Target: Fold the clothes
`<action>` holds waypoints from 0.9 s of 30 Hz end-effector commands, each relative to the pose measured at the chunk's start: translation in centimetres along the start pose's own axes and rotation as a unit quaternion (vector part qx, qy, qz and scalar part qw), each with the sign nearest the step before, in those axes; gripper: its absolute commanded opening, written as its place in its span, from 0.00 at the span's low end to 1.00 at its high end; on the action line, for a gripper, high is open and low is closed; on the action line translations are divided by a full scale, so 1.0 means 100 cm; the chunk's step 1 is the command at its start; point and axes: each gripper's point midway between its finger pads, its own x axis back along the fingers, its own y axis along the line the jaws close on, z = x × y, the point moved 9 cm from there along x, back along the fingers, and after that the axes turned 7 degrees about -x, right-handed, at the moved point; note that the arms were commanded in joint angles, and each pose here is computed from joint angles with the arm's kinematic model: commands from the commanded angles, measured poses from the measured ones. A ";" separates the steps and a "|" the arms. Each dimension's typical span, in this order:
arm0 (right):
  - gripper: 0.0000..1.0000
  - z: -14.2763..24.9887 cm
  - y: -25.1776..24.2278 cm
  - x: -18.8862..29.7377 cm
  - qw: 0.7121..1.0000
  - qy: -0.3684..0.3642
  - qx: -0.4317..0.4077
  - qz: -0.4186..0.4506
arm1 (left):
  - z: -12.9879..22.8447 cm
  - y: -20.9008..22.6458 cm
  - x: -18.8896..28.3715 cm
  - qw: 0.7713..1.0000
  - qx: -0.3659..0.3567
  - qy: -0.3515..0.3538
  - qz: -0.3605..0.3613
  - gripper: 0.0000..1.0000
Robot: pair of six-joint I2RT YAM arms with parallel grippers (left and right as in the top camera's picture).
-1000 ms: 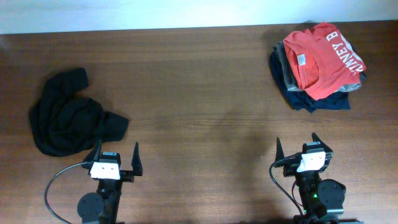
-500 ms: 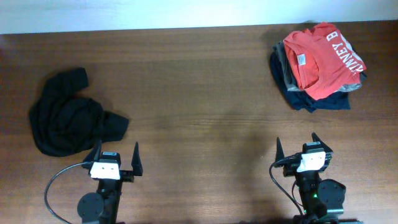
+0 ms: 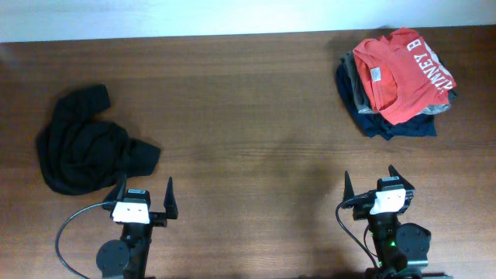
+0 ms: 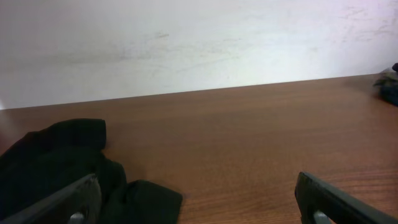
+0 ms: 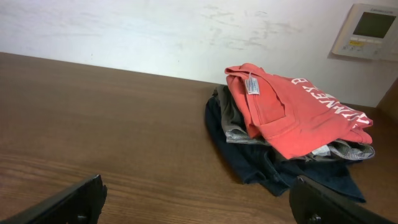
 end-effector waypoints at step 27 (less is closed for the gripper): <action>0.99 0.002 -0.001 0.000 1.000 -0.002 -0.006 0.002 | 0.004 0.010 0.001 0.998 -0.009 0.018 -0.059 0.99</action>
